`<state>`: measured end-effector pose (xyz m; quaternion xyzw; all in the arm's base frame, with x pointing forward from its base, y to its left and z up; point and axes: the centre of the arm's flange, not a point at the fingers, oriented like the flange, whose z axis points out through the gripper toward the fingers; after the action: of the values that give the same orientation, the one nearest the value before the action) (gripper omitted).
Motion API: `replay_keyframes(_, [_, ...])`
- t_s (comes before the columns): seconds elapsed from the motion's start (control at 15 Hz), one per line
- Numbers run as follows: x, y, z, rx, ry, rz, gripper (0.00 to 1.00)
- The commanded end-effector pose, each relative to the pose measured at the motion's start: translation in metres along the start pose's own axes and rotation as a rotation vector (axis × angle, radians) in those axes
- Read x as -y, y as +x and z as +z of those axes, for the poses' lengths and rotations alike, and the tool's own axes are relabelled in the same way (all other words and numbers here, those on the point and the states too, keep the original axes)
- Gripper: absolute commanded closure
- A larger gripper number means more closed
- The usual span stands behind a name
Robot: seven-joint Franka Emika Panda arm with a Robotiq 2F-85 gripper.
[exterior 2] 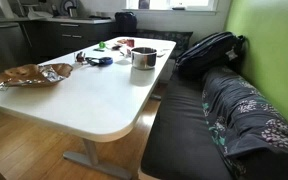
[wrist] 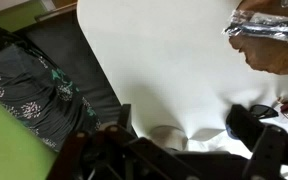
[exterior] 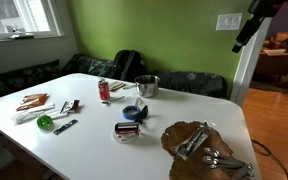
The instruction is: Remove the spoons with a plastic wrap from the wooden bowl and put them in the pot
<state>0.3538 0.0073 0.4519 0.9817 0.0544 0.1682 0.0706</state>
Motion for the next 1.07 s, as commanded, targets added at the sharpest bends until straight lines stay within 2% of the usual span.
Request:
replay_keyframes(0.0, [0.001,-0.003,0.005,0.012,0.001,-0.001,0.0])
replay_keyframes(0.27, [0.002,-0.008,0.013,0.033,0.004,-0.003,0.0])
replay_keyframes(0.4, [0.006,-0.001,0.024,0.029,-0.026,0.055,0.0])
replay_keyframes(0.53, [0.011,0.003,0.032,0.052,-0.022,0.073,0.0])
replay_keyframes(0.6, [0.005,-0.002,0.016,0.037,-0.007,0.049,0.0])
replay_keyframes(0.87, [0.009,0.001,0.026,0.056,-0.008,0.059,0.0])
replay_keyframes(0.93, [0.016,0.004,0.031,0.064,-0.003,0.05,0.0])
replay_keyframes(1.0, [0.03,0.01,0.039,0.067,0.051,0.01,0.0])
